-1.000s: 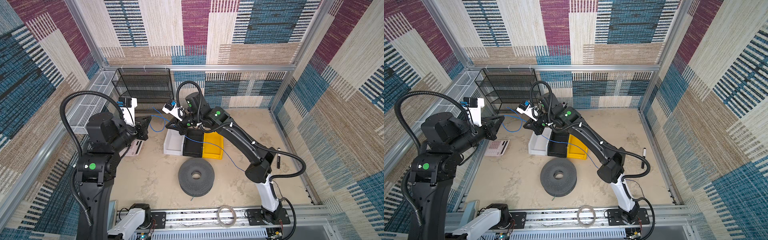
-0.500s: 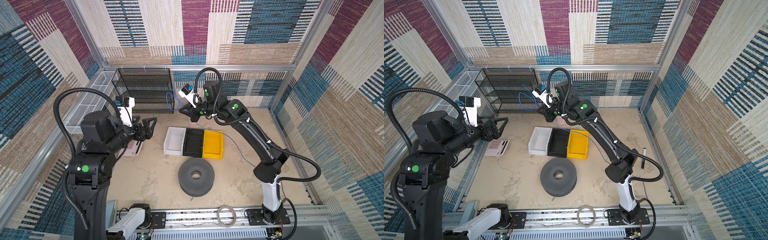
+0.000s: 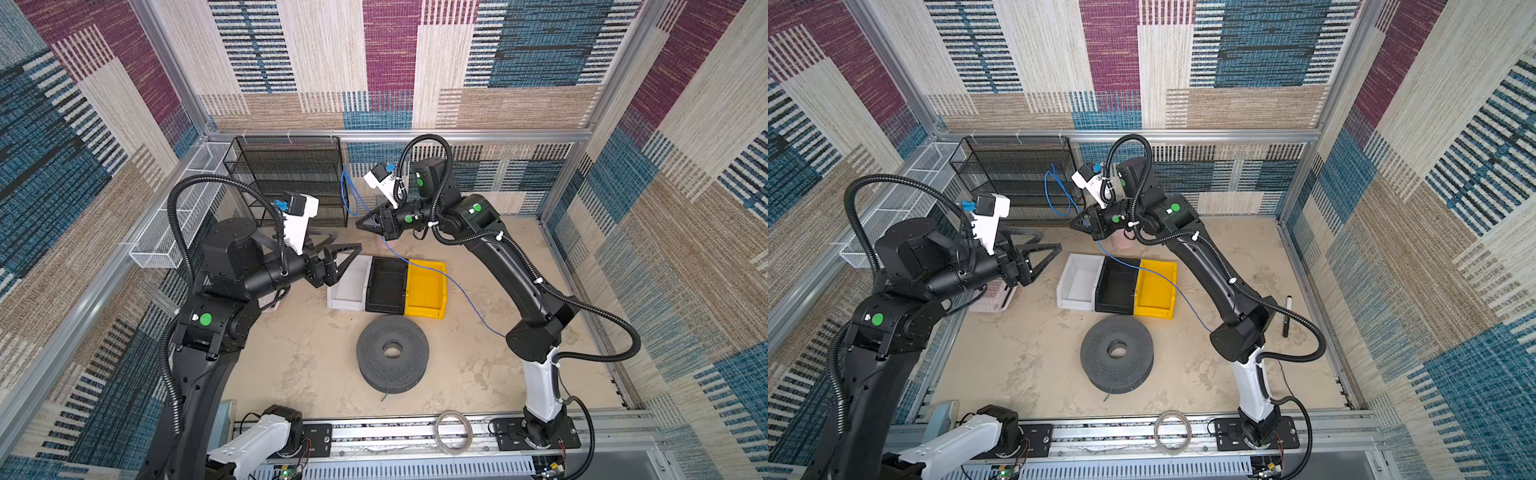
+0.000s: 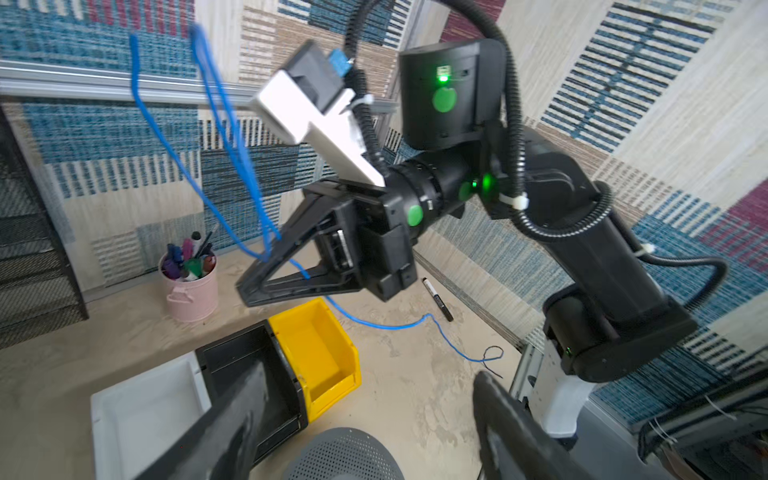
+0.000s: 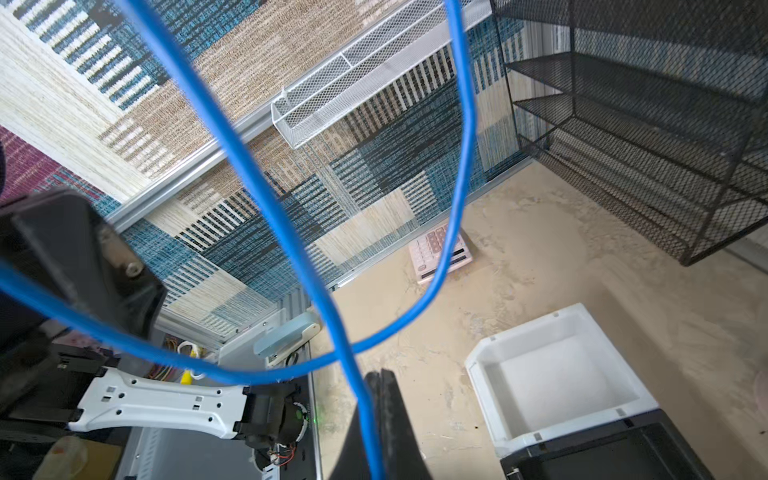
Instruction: Wrap the cables
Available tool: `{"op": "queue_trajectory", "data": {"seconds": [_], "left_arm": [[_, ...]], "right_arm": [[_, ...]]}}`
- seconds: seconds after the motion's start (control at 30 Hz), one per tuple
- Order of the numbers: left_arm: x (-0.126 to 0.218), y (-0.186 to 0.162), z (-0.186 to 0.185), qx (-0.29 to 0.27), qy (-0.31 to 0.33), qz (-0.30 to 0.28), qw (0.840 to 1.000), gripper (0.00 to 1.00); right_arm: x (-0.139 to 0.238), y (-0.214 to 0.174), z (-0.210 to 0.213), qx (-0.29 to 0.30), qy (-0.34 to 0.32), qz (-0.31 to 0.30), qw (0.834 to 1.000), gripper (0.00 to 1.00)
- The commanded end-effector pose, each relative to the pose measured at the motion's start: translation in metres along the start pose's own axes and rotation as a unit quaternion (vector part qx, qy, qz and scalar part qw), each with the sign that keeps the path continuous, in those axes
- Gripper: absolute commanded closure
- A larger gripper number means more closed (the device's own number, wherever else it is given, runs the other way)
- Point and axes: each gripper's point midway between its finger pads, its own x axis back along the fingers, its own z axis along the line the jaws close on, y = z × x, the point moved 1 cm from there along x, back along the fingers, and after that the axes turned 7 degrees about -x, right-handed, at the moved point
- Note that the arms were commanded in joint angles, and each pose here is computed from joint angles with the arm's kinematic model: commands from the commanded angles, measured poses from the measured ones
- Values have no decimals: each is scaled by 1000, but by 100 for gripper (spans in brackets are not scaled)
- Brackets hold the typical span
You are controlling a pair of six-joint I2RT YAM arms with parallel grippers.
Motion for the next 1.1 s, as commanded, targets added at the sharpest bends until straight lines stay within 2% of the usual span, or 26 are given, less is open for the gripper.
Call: {"op": "queue_trajectory", "data": {"seconds": [0.0, 0.17, 0.37, 0.53, 0.63, 0.67, 0.77, 0.8, 0.93, 1.07], "left_arm": [[-2, 23, 17, -35, 67, -58, 995, 21], [-2, 27, 44, -50, 153, -85, 983, 22], [-16, 38, 45, -59, 135, -105, 984, 25], [-33, 40, 60, -50, 150, -96, 983, 30], [-41, 35, 72, -43, 171, -83, 981, 41], [-40, 34, 74, -44, 177, -80, 980, 50], [-37, 27, 83, -49, 207, -52, 976, 89], [-33, 24, 87, -52, 222, -42, 973, 98], [-14, 18, 90, -69, 255, -28, 964, 100], [0, 15, 84, -79, 259, 7, 963, 100]], "right_arm": [[-1, 2, 1, -31, 6, -2, 999, 100], [2, 2, 13, -33, 34, -2, 999, 100], [-1, -7, 9, -44, 32, 10, 998, 100], [1, -6, 13, -37, 37, 7, 999, 100], [1, -6, 12, -27, 31, 6, 999, 100], [0, -8, 10, -25, 30, 8, 999, 100], [2, -8, 1, -16, 4, 6, 1000, 100], [4, -7, -2, -13, -4, 4, 1000, 100], [15, -2, -19, -5, -42, -4, 999, 100], [33, 3, -51, 2, -122, -20, 992, 100]]}}
